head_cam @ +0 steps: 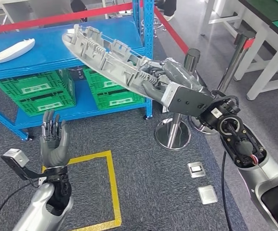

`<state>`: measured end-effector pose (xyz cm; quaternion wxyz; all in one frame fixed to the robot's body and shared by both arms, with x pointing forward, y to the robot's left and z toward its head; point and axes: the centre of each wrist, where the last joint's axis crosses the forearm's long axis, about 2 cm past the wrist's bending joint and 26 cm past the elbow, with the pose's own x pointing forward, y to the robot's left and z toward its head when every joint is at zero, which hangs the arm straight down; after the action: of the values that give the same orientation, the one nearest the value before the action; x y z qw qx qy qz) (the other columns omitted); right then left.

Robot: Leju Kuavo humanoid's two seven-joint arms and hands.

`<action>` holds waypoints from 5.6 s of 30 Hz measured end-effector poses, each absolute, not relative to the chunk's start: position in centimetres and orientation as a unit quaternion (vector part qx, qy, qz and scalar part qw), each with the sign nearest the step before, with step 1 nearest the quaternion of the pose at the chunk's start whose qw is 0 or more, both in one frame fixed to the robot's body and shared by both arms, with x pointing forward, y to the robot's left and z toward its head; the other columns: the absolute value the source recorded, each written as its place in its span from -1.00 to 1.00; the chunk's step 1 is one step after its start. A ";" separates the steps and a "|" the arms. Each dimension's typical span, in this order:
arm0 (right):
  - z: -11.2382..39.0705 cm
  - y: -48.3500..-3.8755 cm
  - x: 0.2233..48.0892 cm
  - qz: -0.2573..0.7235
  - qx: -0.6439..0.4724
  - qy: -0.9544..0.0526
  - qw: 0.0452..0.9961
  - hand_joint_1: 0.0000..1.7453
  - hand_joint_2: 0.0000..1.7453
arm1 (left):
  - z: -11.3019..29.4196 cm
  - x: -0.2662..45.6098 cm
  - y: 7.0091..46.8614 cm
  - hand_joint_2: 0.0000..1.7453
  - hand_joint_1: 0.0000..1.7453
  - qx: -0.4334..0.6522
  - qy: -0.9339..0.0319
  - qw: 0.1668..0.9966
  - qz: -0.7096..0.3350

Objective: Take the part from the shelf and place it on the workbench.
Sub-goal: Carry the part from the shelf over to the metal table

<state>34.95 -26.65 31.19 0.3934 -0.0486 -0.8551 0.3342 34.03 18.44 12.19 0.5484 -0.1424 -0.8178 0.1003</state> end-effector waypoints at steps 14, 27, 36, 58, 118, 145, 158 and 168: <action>31.1 -26.7 34.9 0.334 -0.049 -0.854 0.396 1.00 1.00 | 12.6 34.2 18.3 1.00 -1.00 -0.144 -0.821 0.544 0.099; 30.9 -26.9 34.9 0.330 -0.052 -0.851 0.405 1.00 1.00 | 12.3 34.0 18.3 1.00 -1.00 -0.145 -0.818 0.548 0.099; 30.7 -26.8 34.9 0.330 -0.044 -0.847 0.414 1.00 1.00 | 12.2 33.9 18.5 1.00 -1.00 -0.141 -0.816 0.551 0.099; 30.3 -26.9 34.8 0.327 -0.032 -0.844 0.423 1.00 1.00 | 11.9 33.1 18.5 1.00 -1.00 -0.129 -0.812 0.560 0.100; 28.2 -26.7 34.7 0.306 -0.028 -0.848 0.431 1.00 1.00 | 12.5 33.2 20.4 1.00 -1.00 -0.116 -0.821 0.554 0.075; 28.1 -26.4 34.8 0.309 -0.022 -0.847 0.432 1.00 1.00 | 12.5 32.9 20.4 1.00 -1.00 -0.114 -0.822 0.552 0.077; 28.0 -26.6 34.6 0.304 -0.019 -0.844 0.442 1.00 1.00 | 12.8 32.8 19.9 1.00 -1.00 -0.118 -0.822 0.553 0.074; 28.5 -26.7 34.4 0.301 -0.021 -0.847 0.437 1.00 1.00 | 13.1 32.8 19.9 1.00 -1.00 -0.125 -0.824 0.548 0.069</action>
<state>34.39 -26.67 28.55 0.4370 -0.0206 -0.8474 0.3010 32.83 19.91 13.15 0.5485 -0.1248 -0.8239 0.0692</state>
